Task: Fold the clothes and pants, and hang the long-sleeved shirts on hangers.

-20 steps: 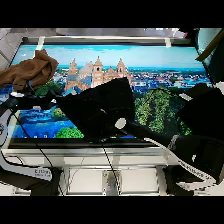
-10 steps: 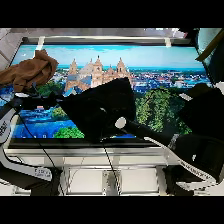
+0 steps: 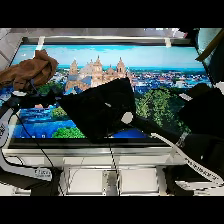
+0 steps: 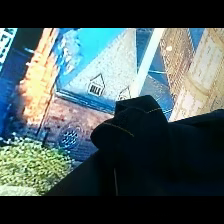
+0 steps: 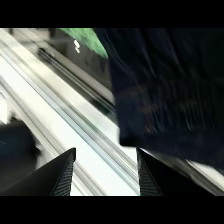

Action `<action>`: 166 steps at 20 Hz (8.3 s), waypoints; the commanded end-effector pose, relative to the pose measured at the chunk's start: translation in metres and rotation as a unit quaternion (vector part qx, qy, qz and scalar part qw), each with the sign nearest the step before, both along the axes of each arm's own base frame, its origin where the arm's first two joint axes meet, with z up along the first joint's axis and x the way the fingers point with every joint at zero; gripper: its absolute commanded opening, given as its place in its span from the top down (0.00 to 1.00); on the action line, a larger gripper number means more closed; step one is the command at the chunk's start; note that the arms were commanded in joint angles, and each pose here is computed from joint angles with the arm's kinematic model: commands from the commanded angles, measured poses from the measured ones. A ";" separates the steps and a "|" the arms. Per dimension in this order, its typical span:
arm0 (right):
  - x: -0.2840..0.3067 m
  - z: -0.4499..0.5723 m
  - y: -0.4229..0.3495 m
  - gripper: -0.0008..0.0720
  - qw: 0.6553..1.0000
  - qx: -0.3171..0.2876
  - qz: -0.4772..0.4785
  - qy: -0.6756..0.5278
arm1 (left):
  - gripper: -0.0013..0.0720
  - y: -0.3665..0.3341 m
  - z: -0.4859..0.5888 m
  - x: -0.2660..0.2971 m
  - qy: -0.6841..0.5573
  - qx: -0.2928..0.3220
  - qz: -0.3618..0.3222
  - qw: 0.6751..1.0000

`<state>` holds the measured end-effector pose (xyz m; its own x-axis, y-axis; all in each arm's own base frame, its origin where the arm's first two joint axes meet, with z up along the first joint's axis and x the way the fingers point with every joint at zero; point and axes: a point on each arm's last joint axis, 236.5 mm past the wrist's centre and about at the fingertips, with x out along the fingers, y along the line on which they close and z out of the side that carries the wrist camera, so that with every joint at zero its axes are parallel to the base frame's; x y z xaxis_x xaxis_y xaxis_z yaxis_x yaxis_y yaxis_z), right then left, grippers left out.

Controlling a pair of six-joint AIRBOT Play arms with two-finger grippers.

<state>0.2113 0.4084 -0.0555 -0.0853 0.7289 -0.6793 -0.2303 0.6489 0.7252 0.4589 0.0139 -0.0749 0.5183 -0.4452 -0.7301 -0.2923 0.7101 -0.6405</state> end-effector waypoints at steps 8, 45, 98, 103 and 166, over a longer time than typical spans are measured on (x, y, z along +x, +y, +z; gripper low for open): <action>0.020 -0.032 0.032 0.38 0.996 0.020 -0.088 0.019 | 0.93 -0.002 0.004 -0.001 -0.001 -0.002 -0.005 1.000; 0.168 0.271 -0.136 0.98 0.975 -0.022 0.024 -0.220 | 0.93 -0.106 0.300 -0.060 -0.251 0.185 -0.289 0.905; 0.267 0.054 -0.247 0.46 0.988 -0.114 -0.018 -0.102 | 0.04 -0.193 0.211 -0.140 -0.167 0.236 -0.285 0.914; 0.242 -0.002 -0.223 0.05 0.998 -0.061 0.018 0.005 | 0.04 -0.152 0.246 -0.136 -0.199 0.241 -0.219 0.924; 0.072 0.340 -0.665 0.09 0.669 -0.049 -0.701 -0.243 | 0.04 -0.163 0.238 -0.136 -0.179 0.206 -0.212 0.938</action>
<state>0.2303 -0.3143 0.1975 0.7135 -0.2785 -0.6429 0.6994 0.3384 0.6296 0.3227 -0.1490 0.1632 0.6028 -0.3849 -0.6989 0.2554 0.9229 -0.2880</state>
